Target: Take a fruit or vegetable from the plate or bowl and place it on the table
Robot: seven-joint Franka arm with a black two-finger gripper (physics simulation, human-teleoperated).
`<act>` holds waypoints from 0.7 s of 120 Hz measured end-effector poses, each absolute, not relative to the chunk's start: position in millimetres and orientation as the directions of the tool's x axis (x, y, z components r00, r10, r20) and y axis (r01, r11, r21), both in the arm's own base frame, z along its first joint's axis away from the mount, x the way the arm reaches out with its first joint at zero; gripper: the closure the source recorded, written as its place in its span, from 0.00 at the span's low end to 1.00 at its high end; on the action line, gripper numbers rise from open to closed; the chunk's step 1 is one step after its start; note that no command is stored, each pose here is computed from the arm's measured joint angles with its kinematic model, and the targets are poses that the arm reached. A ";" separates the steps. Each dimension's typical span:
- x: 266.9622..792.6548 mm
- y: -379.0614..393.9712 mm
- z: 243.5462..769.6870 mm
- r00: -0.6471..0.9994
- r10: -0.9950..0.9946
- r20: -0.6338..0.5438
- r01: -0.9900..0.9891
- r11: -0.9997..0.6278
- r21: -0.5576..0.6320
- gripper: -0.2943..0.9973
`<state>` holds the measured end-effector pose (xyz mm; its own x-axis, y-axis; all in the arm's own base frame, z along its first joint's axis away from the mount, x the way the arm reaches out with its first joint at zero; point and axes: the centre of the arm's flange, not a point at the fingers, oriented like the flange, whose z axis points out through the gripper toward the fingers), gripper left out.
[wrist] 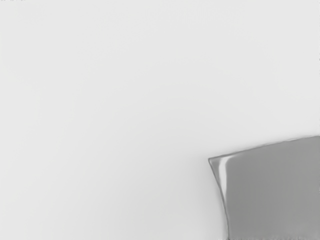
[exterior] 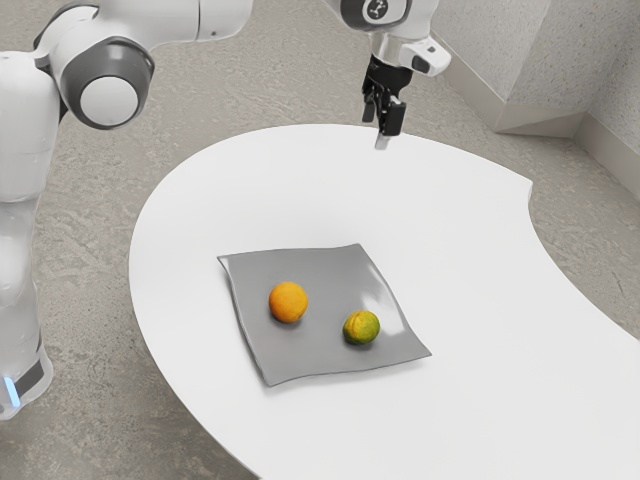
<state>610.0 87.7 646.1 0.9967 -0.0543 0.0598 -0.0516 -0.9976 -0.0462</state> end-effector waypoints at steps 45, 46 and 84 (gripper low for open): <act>609.2 88.8 645.9 0.995 -0.086 0.057 -0.084 -0.996 -0.042 0.23; 609.2 89.0 646.0 0.995 -0.086 0.057 -0.084 -0.996 -0.042 0.23; 631.1 -21.2 604.6 0.955 -0.294 0.026 -0.295 -0.956 0.012 0.23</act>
